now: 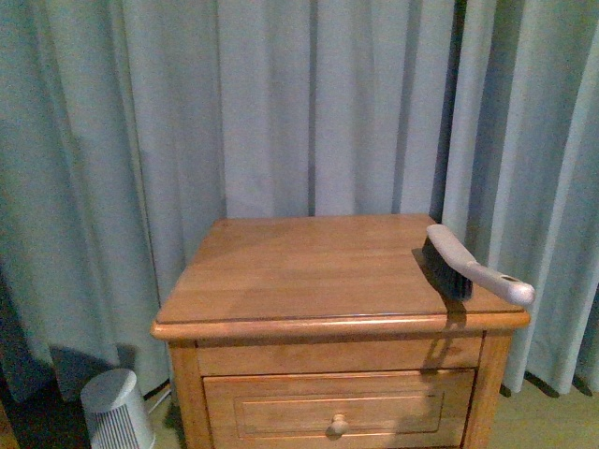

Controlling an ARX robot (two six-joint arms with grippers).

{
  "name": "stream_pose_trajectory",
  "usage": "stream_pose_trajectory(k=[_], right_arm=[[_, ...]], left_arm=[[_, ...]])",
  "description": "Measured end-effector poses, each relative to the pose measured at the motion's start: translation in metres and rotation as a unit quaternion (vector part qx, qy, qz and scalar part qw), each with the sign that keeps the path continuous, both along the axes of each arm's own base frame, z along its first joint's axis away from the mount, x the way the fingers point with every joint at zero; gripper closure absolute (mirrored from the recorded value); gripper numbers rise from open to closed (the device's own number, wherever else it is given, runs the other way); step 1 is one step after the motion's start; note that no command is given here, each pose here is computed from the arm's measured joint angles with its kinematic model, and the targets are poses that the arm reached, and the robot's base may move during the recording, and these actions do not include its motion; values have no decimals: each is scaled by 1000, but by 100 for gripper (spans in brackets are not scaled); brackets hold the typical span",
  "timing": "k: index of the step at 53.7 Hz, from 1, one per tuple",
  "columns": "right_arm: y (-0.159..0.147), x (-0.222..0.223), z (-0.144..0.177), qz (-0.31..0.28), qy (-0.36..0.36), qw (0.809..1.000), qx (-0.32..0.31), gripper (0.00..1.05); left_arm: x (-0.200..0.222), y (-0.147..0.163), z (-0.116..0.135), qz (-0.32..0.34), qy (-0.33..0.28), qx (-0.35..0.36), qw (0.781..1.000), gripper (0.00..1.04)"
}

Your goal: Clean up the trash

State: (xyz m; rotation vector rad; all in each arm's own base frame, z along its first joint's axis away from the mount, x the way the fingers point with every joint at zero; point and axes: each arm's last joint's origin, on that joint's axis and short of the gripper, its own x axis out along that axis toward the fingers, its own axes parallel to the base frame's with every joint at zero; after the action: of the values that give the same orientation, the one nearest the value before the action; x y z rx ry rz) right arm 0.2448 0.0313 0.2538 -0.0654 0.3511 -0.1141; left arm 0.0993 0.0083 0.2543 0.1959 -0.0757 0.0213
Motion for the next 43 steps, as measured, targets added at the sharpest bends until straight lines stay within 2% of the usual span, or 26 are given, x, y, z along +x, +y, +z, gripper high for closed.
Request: stream_pose_trajectory(k=[12,18,22,31,43], right_arm=[[36,87,15,26,95,995,26,7],[60,131,-4,21,169,984,58,7],[72,150,-19,15,183,980,73,7],[82,174,-37,0,199,976,90,7],[90,182,-61,-9,229,969,97,7]], left_arm=[[0,0,0,0,0,0,1000,77],[0,0,0,0,0,0,1000,77],[0,0,0,0,0,-1,1000,77],[0,0,0,0,0,-1,1000,77],[0,0,0,0,0,-1,1000,77]])
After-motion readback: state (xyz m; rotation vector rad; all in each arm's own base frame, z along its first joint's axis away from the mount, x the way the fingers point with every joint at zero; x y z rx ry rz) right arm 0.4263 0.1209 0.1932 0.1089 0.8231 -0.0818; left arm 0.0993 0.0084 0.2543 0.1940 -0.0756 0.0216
